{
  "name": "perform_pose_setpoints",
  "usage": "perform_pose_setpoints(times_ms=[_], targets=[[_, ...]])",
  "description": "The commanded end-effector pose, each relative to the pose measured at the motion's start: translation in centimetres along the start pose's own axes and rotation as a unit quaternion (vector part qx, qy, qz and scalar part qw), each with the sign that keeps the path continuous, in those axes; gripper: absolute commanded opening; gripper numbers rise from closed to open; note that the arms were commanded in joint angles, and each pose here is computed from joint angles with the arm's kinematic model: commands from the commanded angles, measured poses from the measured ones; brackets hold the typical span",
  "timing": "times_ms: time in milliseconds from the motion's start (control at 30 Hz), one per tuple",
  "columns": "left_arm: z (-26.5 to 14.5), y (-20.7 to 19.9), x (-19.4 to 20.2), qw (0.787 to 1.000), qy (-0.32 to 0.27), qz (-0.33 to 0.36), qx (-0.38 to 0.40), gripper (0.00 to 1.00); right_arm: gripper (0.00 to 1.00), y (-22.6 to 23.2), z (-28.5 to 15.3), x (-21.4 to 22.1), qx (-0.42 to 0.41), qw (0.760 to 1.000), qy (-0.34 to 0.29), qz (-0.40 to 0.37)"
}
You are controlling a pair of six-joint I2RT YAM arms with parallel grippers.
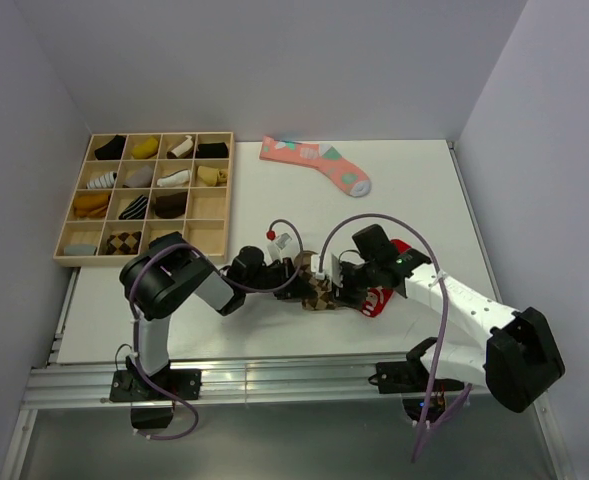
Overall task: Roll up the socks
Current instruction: Roll the sock at the center of the board.
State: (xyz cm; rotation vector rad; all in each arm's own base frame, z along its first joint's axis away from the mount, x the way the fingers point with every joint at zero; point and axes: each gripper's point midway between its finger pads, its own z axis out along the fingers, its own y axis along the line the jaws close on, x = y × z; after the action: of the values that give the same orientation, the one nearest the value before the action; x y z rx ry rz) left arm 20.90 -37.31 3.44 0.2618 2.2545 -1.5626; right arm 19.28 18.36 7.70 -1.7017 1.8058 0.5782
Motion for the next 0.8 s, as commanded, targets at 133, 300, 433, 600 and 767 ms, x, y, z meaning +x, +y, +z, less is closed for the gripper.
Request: perform_pose_setpoints(times_ms=[133,300,433,600,767], targets=[[-2.4,6.6,8.8,0.979,0.138,-0.118,-0.095,0.0,0.62,1.8,1.7,-1.5,-0.026,0.996,-0.016,-0.086],[-2.5,7.1,8.9,0.976,0.145,-0.13,-0.096,0.0,0.63,2.8,2.9,-0.6,-0.043,0.995,0.003,-0.095],[-2.5,7.2,8.9,0.974,0.153,-0.13,-0.101,0.0,0.62,2.9,3.8,0.3,-0.037,0.994,0.019,-0.104],[-2.2,7.0,8.8,0.973,0.162,-0.128,-0.101,0.0,0.61,2.8,5.0,1.2,-0.031,0.992,0.037,-0.112],[-2.1,6.6,8.8,0.971,0.171,-0.142,-0.086,0.0,0.6,2.2,5.6,2.1,-0.02,0.992,0.056,-0.111]])
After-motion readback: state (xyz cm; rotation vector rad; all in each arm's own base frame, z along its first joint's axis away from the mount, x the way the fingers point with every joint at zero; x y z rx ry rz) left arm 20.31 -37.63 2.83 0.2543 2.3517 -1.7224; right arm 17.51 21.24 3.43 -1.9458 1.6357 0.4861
